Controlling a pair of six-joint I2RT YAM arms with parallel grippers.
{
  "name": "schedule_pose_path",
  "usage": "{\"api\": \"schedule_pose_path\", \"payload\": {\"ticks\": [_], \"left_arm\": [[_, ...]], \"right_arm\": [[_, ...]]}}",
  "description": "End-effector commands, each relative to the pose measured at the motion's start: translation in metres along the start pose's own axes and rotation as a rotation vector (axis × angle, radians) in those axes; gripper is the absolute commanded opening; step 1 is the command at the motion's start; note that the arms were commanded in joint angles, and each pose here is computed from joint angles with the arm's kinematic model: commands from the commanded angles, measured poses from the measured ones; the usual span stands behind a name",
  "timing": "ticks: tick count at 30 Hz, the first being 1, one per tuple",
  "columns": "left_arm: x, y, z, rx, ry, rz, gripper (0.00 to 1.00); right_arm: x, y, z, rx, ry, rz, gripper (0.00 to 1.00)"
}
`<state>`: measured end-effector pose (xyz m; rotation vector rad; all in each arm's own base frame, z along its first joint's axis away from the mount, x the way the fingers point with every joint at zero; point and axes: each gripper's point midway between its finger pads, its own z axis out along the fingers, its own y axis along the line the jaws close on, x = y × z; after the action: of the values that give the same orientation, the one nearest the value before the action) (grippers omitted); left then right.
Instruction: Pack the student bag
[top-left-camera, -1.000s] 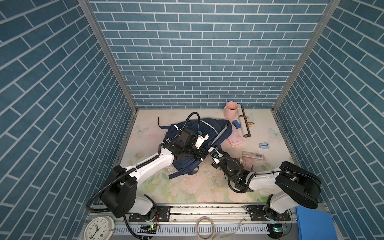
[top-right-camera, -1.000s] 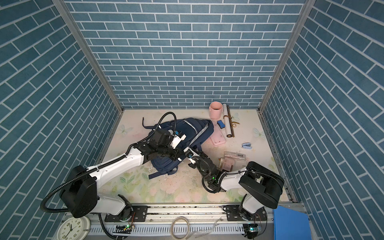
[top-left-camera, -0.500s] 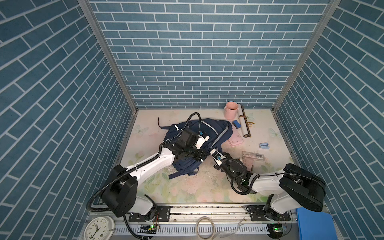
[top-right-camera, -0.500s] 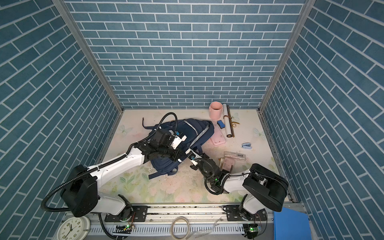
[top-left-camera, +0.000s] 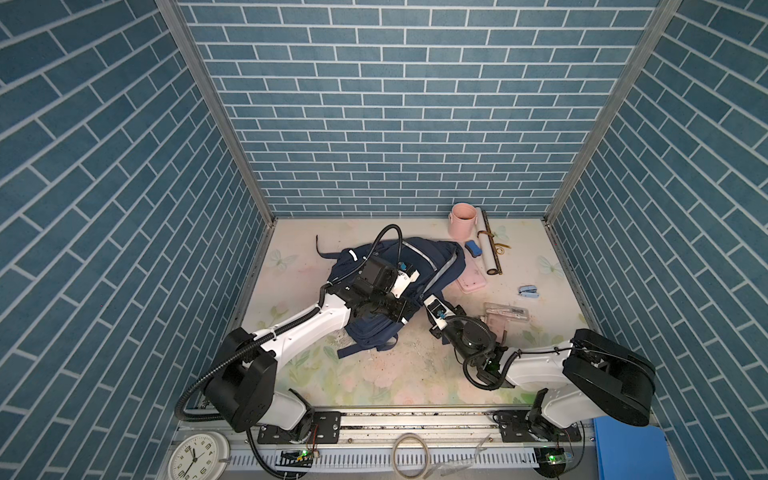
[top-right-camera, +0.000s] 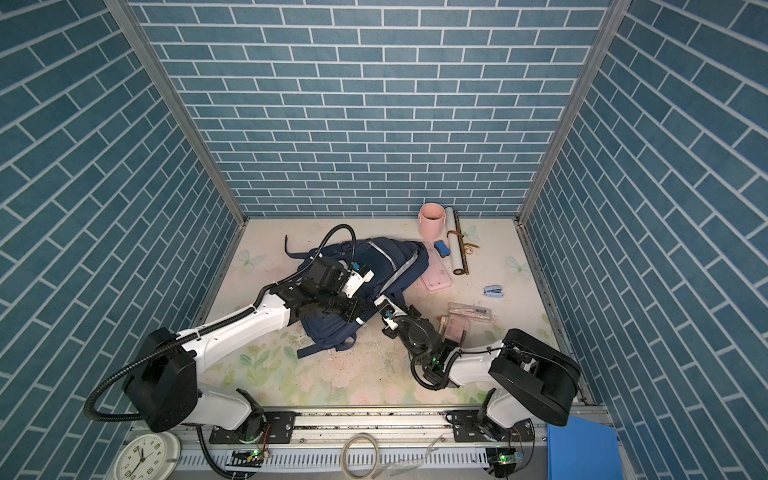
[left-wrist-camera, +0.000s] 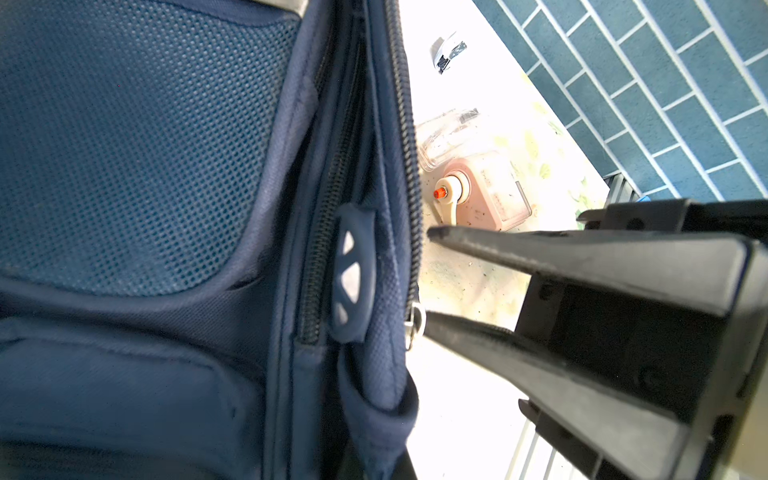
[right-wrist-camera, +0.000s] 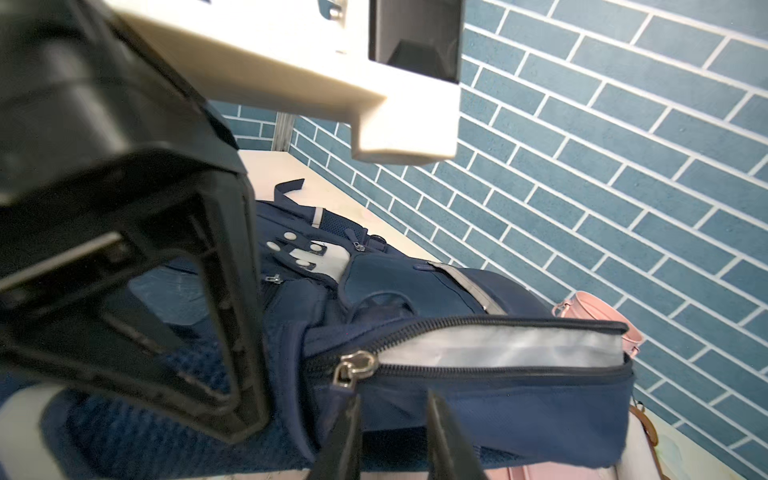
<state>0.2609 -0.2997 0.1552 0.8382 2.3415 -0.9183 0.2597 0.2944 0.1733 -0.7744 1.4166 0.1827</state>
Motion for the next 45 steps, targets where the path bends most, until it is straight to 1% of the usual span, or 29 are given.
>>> {"api": "schedule_pose_path", "payload": {"ticks": [1,4,7,11,16,19,20,22,25,27,29,33,36,40,41,45], "left_arm": [[-0.035,-0.022,-0.009,0.065,-0.094,0.056,0.0],[-0.037,-0.021,-0.009,0.066,-0.095,0.044,0.0],[-0.043,-0.024,-0.009,0.081,-0.103,0.026,0.0],[-0.049,-0.032,-0.01,0.123,-0.125,0.012,0.0],[-0.045,-0.034,-0.009,0.139,-0.117,0.022,0.0],[-0.044,-0.035,-0.01,0.145,-0.122,0.02,0.0],[-0.044,-0.035,-0.01,0.148,-0.127,0.019,0.0],[-0.047,-0.036,-0.011,0.156,-0.14,0.013,0.0],[-0.051,-0.039,-0.01,0.174,-0.154,-0.007,0.0],[-0.053,-0.041,-0.009,0.187,-0.155,-0.018,0.0],[-0.053,-0.041,-0.009,0.187,-0.15,-0.025,0.0],[-0.048,-0.038,-0.009,0.172,-0.137,-0.023,0.0],[-0.045,-0.036,-0.008,0.16,-0.131,-0.022,0.0],[-0.042,-0.032,-0.006,0.147,-0.119,-0.028,0.0],[-0.041,-0.033,-0.006,0.149,-0.115,-0.029,0.0],[-0.042,-0.032,-0.006,0.14,-0.109,-0.021,0.0]], "right_arm": [[-0.006,-0.012,-0.003,0.054,-0.019,0.005,0.23],[-0.01,0.001,-0.005,-0.026,-0.049,0.005,0.22],[-0.008,0.014,-0.006,-0.097,-0.05,0.01,0.23],[-0.003,0.014,-0.001,-0.079,-0.026,0.029,0.26],[-0.003,-0.001,0.012,0.028,0.007,0.044,0.28],[-0.005,0.007,0.014,-0.009,-0.004,0.049,0.3],[-0.007,0.013,0.014,-0.044,-0.015,0.053,0.31],[-0.007,0.018,0.014,-0.07,-0.02,0.045,0.34],[-0.009,0.017,0.015,-0.065,-0.026,0.047,0.41],[-0.006,0.012,0.018,-0.03,-0.011,0.046,0.42],[-0.003,0.003,0.021,0.03,0.011,0.046,0.39],[-0.004,-0.006,0.02,0.08,0.015,0.041,0.28],[-0.007,-0.01,0.015,0.087,-0.004,0.044,0.23],[-0.007,-0.013,0.008,0.089,-0.01,0.046,0.21],[-0.007,-0.013,0.007,0.085,-0.011,0.045,0.21],[-0.005,-0.009,0.004,0.047,-0.015,0.044,0.14]]}}
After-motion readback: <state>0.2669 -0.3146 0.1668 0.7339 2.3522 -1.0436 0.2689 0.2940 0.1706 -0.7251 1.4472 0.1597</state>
